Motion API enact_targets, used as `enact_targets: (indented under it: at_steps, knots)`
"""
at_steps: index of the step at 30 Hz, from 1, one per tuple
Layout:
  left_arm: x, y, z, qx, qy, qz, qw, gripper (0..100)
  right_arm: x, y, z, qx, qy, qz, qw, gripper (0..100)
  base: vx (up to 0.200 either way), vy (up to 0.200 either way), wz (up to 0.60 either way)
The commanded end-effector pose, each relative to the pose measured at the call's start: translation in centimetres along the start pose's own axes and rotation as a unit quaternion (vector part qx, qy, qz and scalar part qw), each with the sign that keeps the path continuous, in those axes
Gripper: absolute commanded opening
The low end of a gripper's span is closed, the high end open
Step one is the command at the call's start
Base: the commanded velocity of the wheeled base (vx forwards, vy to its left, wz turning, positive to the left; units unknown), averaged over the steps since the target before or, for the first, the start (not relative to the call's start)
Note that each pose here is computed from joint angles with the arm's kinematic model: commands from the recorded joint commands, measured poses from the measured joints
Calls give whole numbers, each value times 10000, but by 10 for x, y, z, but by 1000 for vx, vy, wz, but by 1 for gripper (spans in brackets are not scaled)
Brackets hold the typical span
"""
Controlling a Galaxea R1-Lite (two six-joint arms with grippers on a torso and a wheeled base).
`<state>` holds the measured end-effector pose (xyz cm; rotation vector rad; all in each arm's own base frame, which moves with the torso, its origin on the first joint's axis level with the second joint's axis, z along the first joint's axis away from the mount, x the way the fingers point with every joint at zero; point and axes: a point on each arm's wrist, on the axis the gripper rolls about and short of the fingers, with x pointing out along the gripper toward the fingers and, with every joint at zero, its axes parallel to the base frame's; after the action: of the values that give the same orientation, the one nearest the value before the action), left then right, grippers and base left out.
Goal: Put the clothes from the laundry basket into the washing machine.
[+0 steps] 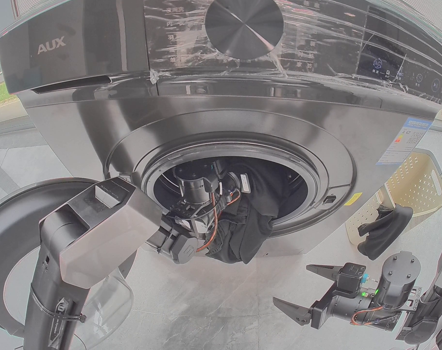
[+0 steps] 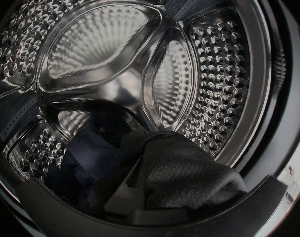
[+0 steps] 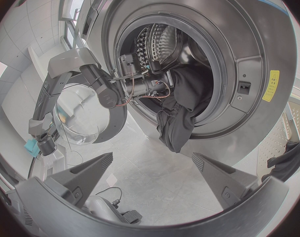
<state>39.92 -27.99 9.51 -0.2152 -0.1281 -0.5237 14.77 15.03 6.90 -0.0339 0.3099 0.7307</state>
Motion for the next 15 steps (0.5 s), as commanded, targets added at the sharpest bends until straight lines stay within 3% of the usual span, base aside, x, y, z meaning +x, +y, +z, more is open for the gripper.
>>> enact_targets:
  at_steps: [1,15]
  knots:
    - [15,4,-3,-6,-38,80,10000,0,2,0,-2,-6,53,0,10000,100,0,0,0]
    - [51,21,6,-5,-500,638,9967,0,4,-1,-5,4,143,-31,9999,100,0,0,0]
